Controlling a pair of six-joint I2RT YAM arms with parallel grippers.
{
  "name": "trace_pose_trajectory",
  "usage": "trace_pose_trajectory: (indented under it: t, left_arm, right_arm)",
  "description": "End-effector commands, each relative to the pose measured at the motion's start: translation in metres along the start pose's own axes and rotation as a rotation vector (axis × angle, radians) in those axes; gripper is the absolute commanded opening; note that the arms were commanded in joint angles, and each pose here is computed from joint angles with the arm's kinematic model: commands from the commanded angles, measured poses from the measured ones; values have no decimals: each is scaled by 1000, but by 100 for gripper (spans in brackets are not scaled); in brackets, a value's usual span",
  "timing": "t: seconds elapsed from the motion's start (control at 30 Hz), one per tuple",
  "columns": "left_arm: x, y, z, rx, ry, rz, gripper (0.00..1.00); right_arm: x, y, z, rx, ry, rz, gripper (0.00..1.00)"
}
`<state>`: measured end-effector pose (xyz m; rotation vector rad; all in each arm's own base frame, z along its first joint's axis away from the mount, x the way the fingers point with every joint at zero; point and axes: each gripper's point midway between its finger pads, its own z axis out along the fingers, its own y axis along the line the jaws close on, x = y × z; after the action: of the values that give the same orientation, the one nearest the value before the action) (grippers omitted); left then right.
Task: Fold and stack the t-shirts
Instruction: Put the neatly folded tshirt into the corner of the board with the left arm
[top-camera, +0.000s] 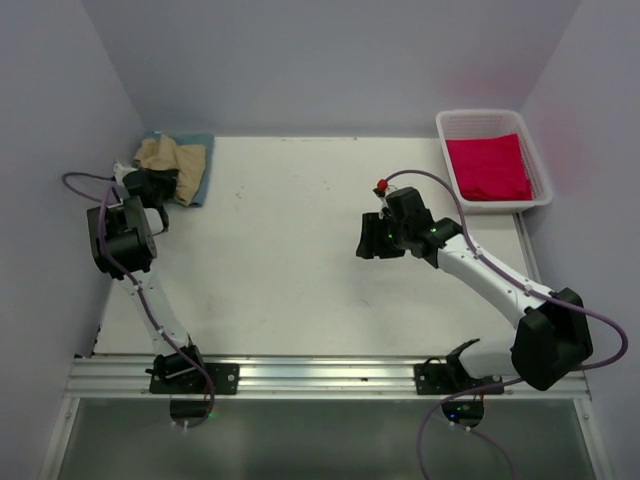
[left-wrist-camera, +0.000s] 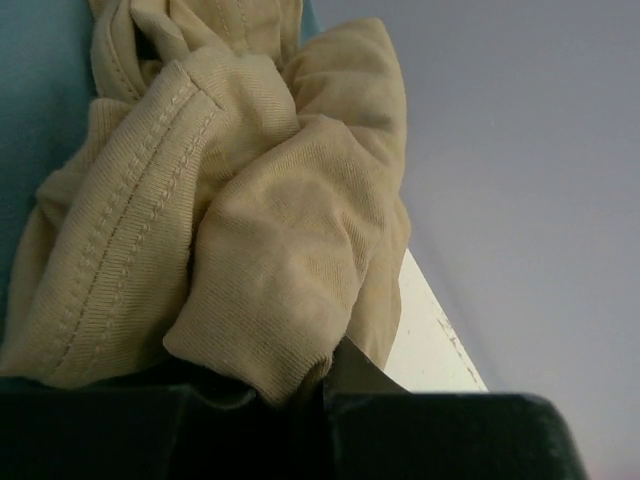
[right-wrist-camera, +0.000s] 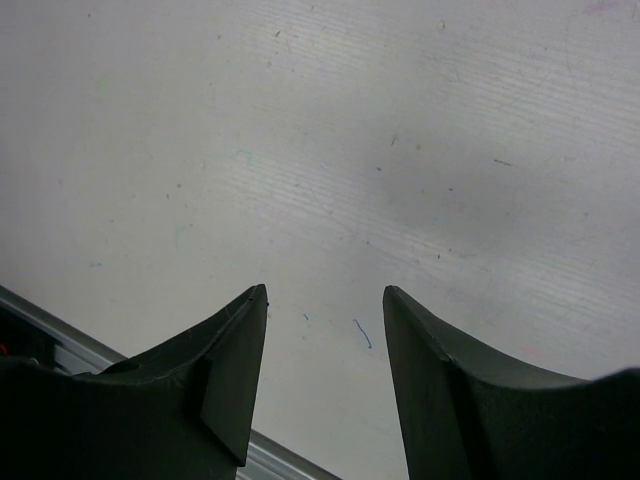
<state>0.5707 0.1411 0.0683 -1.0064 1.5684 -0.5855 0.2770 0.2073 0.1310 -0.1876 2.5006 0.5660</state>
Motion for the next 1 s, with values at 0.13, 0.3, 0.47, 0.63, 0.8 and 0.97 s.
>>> trace_pose_trajectory:
  t: [0.13,0.3,0.47,0.63,0.8,0.97]
  left_arm:
    - [-8,-33,-23,78,-40,-136,20]
    - [-30,-60,-64,102,-135,-161,69]
    - [-65,-105,-125,49,-276,-142,77]
    - [-75,-155,-175,34,-325,-134,78]
    - [-70,-191,-171,200,-323,-50,35]
    - [-56,-189,-103,229,-197,17,0]
  right_arm:
    - [6,4,-5,-35,-10,-5,55]
    - [11,2,0,-42,-2,-5,56]
    - [14,4,5,-58,4,-3,56]
    - [16,5,9,-74,0,8,56]
    - [18,9,10,-104,-3,12,45]
    - [24,11,7,-128,-6,16,1]
